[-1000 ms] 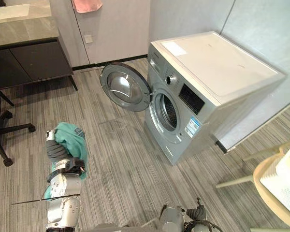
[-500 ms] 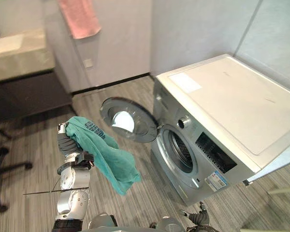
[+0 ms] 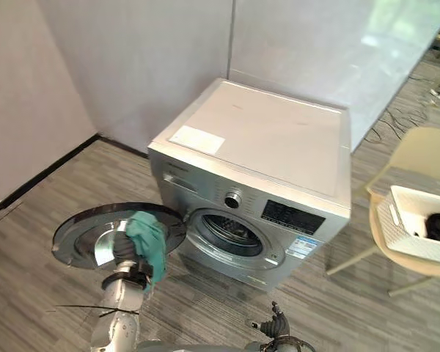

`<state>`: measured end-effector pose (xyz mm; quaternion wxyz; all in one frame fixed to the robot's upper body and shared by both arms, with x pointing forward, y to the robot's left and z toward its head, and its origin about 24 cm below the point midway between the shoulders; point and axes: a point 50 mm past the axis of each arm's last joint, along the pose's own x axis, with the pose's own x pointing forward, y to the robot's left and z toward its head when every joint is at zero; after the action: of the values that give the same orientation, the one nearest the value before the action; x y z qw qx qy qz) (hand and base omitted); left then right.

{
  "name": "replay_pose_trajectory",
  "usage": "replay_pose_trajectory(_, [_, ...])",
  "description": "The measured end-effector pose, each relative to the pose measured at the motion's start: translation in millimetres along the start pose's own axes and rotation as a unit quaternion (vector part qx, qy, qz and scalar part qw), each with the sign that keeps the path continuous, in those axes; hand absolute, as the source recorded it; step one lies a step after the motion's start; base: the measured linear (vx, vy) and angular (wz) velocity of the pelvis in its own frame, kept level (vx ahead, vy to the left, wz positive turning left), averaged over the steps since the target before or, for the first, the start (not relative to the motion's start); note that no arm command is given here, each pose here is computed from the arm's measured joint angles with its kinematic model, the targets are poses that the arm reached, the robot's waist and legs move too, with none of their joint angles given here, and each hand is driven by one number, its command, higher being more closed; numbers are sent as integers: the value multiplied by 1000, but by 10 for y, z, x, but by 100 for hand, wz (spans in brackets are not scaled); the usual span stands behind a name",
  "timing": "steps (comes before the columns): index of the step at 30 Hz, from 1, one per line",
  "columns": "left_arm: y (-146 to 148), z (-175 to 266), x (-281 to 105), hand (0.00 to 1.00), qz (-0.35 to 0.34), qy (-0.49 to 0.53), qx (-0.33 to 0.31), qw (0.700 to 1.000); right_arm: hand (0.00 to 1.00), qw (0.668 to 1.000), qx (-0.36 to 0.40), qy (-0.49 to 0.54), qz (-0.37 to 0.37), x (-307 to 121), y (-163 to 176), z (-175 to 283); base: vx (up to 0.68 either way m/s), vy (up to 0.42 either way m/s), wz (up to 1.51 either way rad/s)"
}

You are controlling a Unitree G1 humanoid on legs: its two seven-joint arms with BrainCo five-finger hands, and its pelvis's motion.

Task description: Pick up the laundry basket with both hands and put the clothes into the washing machine.

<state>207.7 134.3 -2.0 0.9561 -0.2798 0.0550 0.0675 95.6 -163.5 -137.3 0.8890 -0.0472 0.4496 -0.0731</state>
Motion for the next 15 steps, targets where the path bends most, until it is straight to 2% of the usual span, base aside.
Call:
replay_pose_trajectory(1, [-92,-165,-13,100,-34,41,4,999,0,1000,-1,1,-3,29,-58,1,7,-79,-22])
replay_pose_trajectory(3, [-165,-400,-73,100,-59,102,-1,993,0,1000,-11,16,-10,107,-146,-1,13,-127,-31])
replay_pose_trajectory(6, [-134,-474,-69,100,-52,125,-7,991,0,1000,-18,20,-15,166,-182,41,18,-230,-12])
replay_pose_trajectory(8, [-90,-471,-63,100,-46,130,-11,990,0,999,-42,23,-8,197,-176,57,88,-415,-17])
replay_pose_trajectory(11, [-173,-447,-53,100,-56,125,-31,990,0,997,-70,16,-13,226,-255,106,120,-380,-15])
replay_pose_trajectory(15, [-158,-328,0,100,-38,98,-60,993,0,994,-111,3,8,261,-171,195,114,-476,-25])
